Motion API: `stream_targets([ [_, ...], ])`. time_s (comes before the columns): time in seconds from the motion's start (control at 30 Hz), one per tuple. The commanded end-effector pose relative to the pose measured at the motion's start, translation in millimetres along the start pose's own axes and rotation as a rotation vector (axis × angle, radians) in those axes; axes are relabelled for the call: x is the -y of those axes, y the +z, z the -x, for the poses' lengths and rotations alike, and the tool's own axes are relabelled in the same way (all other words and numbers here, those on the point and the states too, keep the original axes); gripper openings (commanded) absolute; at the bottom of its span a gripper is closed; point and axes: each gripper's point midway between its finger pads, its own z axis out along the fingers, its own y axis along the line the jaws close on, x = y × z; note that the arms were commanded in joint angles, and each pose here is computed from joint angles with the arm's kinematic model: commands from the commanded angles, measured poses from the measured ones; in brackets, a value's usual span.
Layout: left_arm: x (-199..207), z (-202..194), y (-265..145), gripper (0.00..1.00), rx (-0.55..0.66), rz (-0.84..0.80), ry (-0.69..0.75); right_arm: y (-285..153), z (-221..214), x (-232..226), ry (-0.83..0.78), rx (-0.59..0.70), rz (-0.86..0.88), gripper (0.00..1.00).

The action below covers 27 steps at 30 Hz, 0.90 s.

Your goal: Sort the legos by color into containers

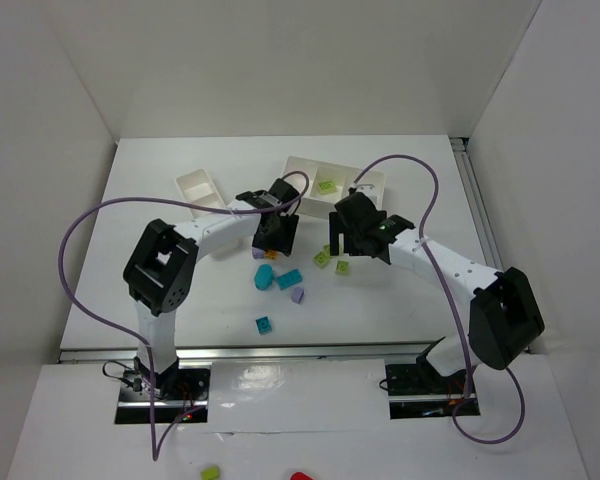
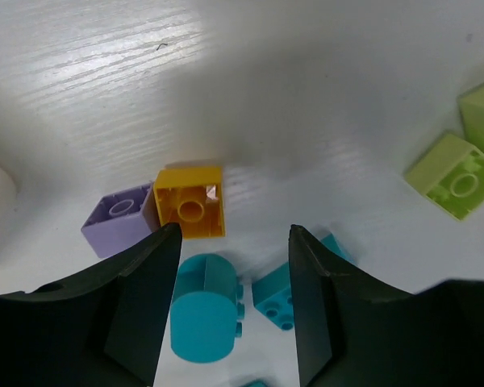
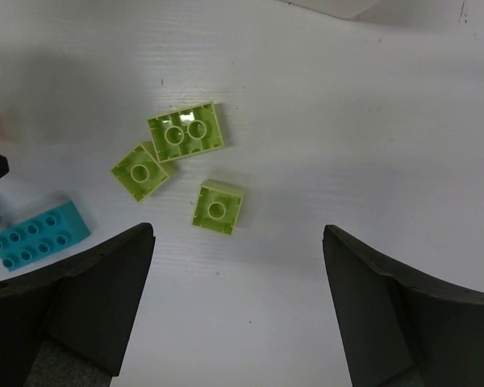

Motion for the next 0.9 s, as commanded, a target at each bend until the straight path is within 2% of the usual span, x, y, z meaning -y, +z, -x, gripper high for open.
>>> stream_targets([
  [0.0, 0.3, 7.4, 11.0, 0.65, 0.000, 0.022, 0.021, -8.2, 2.3, 4.6, 0.011, 0.024, -0.020, 0.92],
  [0.4, -13.2, 3.2, 21.1, 0.68, -0.009, 0.103, 0.008, -5.6, 0.0, 4.4, 0.007, 0.015, -0.024, 0.92],
  [0.5, -13.8, 2.9, 16.6, 0.73, 0.002, 0.098, 0.007, -5.6, 0.0, 4.4, 0.007, 0.015, -0.024, 0.92],
  [0.53, -13.0, 5.9, 11.9, 0.78, 0.015, 0.093, 0.005, -5.6, 0.0, 4.4, 0.007, 0.015, -0.024, 0.92],
  [0.87, -15.3, 11.6, 9.3, 0.82, 0.034, 0.108, 0.012, -3.4, -2.6, 3.1, 0.004, 0.003, -0.020, 0.92],
])
